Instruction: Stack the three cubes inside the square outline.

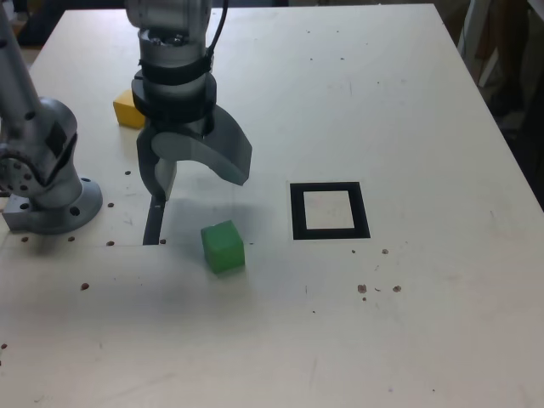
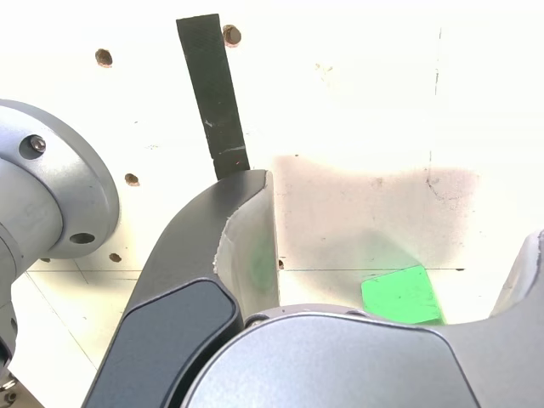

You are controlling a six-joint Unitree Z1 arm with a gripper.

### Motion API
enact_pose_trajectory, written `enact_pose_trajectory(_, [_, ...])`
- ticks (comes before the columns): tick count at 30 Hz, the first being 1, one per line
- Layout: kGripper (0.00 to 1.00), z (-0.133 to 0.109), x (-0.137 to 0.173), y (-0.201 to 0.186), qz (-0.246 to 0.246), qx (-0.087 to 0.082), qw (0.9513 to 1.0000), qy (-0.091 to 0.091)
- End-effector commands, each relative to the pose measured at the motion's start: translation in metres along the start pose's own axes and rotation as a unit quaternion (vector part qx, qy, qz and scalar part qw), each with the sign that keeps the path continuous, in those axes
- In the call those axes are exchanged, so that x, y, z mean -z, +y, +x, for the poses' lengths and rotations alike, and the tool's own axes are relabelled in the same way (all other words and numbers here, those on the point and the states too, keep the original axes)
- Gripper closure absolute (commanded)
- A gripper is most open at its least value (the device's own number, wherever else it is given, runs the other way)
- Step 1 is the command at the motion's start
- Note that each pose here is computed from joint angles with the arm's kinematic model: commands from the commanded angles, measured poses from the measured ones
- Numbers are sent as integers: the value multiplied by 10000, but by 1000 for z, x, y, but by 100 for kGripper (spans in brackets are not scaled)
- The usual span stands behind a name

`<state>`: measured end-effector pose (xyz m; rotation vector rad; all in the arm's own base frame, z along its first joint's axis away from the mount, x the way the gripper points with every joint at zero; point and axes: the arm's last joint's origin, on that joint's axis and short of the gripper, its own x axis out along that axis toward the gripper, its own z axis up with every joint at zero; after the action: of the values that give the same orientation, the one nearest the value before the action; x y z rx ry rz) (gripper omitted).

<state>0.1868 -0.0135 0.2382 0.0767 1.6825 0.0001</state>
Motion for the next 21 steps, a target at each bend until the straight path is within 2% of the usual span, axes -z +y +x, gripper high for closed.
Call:
enact_pose_trajectory(1, [1,-1,2,0,16,-4,10000,-24])
enact_pose_trajectory(21, [1,-2,5,0,14,8,10000,-60])
